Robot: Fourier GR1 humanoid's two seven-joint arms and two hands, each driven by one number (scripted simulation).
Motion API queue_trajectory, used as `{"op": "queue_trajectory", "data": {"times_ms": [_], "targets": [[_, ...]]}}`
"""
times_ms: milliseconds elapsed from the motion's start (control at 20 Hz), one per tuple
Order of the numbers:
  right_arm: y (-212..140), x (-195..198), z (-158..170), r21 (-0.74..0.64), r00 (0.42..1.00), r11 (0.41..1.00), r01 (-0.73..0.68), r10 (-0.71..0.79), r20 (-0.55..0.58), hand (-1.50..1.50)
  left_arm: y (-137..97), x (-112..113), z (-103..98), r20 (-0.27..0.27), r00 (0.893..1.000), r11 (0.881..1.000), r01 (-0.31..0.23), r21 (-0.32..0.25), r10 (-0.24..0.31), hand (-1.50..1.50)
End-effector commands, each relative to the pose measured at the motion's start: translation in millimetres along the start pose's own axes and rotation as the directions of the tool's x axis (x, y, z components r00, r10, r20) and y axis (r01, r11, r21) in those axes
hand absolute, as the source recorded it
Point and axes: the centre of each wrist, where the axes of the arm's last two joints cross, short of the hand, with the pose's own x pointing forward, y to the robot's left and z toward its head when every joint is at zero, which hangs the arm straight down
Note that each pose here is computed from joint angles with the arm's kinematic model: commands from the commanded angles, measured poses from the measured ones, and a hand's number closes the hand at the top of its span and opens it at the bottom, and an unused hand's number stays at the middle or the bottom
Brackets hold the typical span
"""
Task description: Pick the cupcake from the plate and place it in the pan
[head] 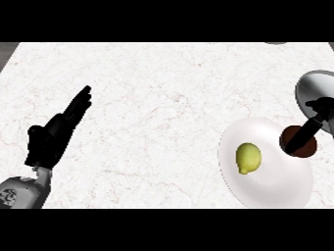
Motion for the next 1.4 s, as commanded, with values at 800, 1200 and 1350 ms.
{"op": "queue_trajectory", "data": {"times_ms": [800,1200,1350], "targets": [[40.6,3.5,-27.4,0.091,0.989,0.986,-0.138,0.142,-0.044,1.5,2.1,-1.3,-0.3,-0.004,1.0,1.0,-0.011,-0.027,0.011,0.0],[78.7,-0.7,-37.5,0.111,0.99,0.987,-0.12,0.127,-0.058,1.5,-14.0,4.5,5.5,-0.007,1.0,1.0,-0.006,-0.016,0.006,0.0],[35.5,7.1,-20.5,0.03,0.991,0.991,-0.129,0.13,-0.034,1.5,17.3,-11.1,12.9,0.01,1.0,1.0,0.007,0.009,-0.007,0.0]]}}
